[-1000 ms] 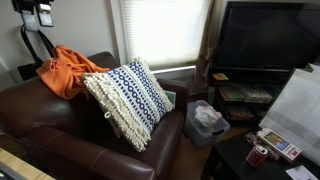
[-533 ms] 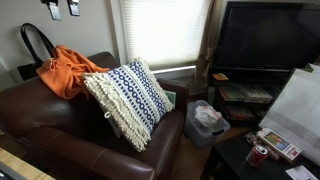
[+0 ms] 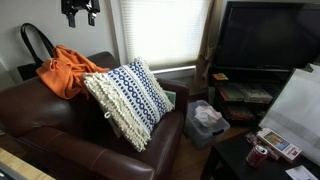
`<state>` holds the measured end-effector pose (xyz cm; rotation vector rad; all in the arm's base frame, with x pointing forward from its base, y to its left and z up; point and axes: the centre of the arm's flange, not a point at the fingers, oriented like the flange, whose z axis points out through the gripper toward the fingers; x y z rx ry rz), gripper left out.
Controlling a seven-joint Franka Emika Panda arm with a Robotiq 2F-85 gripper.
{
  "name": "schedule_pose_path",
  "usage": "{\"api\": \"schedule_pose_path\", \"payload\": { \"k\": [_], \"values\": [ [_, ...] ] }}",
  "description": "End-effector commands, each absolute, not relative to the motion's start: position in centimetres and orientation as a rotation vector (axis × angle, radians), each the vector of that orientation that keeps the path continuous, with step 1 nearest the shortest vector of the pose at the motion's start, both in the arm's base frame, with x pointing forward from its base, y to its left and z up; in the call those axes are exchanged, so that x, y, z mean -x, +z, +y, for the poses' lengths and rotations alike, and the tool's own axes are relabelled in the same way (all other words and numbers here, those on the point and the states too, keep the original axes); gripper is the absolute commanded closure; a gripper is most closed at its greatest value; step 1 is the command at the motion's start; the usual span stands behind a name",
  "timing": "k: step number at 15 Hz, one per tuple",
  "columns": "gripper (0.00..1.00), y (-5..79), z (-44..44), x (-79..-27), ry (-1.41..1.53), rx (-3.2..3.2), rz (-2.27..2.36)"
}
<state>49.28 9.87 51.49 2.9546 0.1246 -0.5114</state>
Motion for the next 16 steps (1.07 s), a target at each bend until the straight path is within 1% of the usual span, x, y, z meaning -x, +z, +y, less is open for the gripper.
{"api": "schedule_pose_path", "payload": {
  "k": [1, 5, 7, 10, 13, 16],
  "values": [
    [0.0, 51.0, 10.2, -49.9, -0.539, -2.949, 0.134],
    [0.0, 50.3, 11.6, -51.3, -0.533, -2.937, 0.196],
    [0.0, 48.4, 15.4, -53.7, -0.509, -2.923, 0.32],
    [0.0, 45.2, 21.9, -55.3, -0.508, -2.896, 0.57],
    [0.0, 42.0, 28.5, -55.5, -0.486, -2.838, 0.813],
    [0.0, 39.6, 32.5, -55.0, -0.503, -2.729, 1.026]
  ]
}}
